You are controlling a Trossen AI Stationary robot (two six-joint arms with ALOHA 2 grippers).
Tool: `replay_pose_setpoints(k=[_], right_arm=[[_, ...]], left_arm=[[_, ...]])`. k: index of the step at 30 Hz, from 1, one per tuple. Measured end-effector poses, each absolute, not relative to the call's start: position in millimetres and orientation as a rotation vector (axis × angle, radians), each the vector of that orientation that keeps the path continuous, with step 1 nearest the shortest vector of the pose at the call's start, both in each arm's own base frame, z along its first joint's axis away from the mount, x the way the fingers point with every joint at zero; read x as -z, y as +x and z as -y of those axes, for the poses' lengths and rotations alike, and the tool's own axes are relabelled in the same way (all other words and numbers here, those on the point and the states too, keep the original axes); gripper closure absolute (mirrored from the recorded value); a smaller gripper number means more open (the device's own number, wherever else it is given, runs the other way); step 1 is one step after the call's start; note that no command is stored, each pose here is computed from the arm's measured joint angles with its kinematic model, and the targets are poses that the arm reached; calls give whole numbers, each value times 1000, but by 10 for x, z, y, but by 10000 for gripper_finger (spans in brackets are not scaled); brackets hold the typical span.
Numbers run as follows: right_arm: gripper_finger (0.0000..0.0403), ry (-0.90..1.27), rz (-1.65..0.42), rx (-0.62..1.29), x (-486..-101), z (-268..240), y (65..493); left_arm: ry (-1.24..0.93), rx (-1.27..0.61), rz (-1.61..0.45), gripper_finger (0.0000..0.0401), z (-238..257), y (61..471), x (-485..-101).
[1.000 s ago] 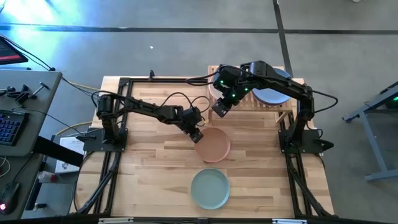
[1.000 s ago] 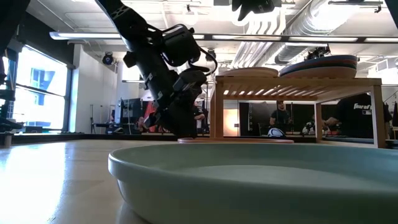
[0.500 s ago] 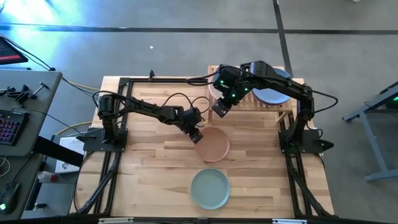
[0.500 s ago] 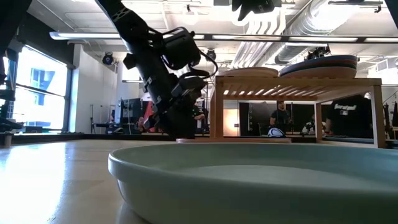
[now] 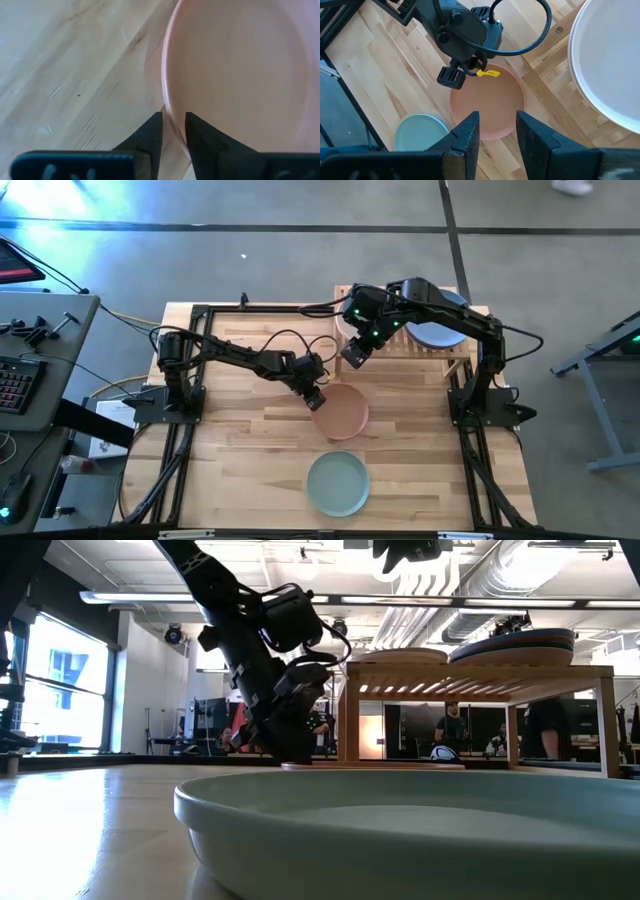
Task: Place and stack plates onto a shelf
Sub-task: Stack the beige plate on top of the white plate on the shelf
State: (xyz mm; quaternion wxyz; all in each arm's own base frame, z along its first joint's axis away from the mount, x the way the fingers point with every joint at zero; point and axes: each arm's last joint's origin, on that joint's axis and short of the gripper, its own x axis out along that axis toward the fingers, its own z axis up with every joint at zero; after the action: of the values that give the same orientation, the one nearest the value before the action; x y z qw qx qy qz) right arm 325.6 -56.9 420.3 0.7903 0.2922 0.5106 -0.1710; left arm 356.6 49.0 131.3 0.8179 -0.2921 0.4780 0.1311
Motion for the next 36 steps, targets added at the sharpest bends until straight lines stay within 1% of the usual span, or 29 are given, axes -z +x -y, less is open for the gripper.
replay_pose_setpoints(k=[8,17,21,29,36], right_arm=[[297,629,-1099,368,-4203,570,3256],[297,629,-1099,368,-4203,570,3256],[297,642,-1097,376,-4203,569,3257],[297,630,-1092,401,-4203,577,3256],[297,601,-1080,445,-4203,594,3255]], left_arm=[[-595,-258,-1024,394,-483,3566,-1313],[-582,-234,-1057,398,-457,3544,-1311],[-565,-229,-1060,399,-453,3511,-1384],[-543,-229,-993,400,-469,3367,-1802],[-548,-231,-913,400,-488,3141,-2247]])
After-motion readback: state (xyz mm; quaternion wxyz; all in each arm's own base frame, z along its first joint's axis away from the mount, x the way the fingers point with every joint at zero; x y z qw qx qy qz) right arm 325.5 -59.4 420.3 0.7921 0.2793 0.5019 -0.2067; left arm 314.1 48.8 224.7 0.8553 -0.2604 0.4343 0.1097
